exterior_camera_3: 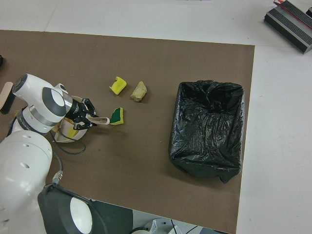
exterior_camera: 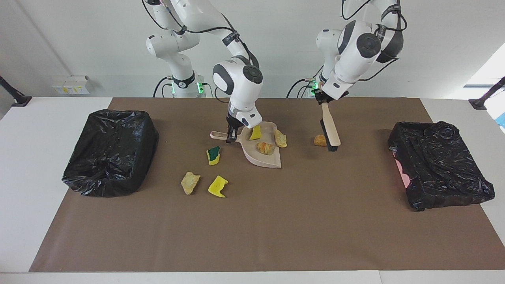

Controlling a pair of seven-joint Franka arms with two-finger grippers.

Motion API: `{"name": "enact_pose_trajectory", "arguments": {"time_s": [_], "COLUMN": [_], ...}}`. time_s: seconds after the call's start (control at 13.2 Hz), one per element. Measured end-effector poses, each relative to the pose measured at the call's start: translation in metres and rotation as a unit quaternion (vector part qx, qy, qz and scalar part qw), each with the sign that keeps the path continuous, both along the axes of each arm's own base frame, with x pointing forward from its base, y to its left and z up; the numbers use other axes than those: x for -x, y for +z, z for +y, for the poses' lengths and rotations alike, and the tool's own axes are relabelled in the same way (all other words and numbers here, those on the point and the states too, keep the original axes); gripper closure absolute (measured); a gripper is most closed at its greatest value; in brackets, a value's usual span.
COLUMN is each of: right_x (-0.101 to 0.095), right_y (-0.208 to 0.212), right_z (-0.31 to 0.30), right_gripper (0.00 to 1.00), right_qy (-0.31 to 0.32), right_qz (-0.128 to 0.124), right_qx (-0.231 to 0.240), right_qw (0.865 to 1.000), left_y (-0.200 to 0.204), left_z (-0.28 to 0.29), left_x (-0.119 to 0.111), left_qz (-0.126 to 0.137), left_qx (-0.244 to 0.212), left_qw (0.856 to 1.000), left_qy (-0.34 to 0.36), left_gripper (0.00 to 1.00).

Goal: Sweep and dump trash in bin

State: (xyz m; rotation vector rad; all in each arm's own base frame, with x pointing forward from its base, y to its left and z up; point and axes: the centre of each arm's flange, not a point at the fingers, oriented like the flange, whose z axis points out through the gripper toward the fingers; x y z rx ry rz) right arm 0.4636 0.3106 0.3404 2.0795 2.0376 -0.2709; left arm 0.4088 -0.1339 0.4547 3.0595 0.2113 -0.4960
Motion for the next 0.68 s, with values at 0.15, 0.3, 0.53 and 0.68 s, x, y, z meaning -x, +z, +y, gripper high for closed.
{"name": "enact_pose_trajectory", "arguments": {"time_s": [0.15,0.3,0.53,0.68], "right_x": [0.000,0.000,0.000,0.000], "right_y": [0.000,0.000,0.000,0.000], "right_z": [0.000,0.000,0.000,0.000], "right_gripper": [0.68,0.68,0.68,0.68], "right_qy": [0.000,0.000,0.000,0.000], "right_qz": [0.000,0.000,0.000,0.000], "right_qx": [0.000,0.000,0.000,0.000], "right_qw": [1.000,1.000,1.000,1.000], "left_y": [-0.010,-0.021,-0.046,-0.075], "left_z": [0.041,0.068,0.065,0.038], "left_x": [-0.004,0.002,0.027,0.045], "left_qz": [0.009,0.022,0.039,0.030], "left_qx": [-0.008,-0.010,-0.017,-0.024], "left_qw": [0.999,0.997,0.997,0.999], "left_qy": [0.044,0.073,0.067,0.036], "left_gripper": [0.74,0.74,0.74,0.74]}}
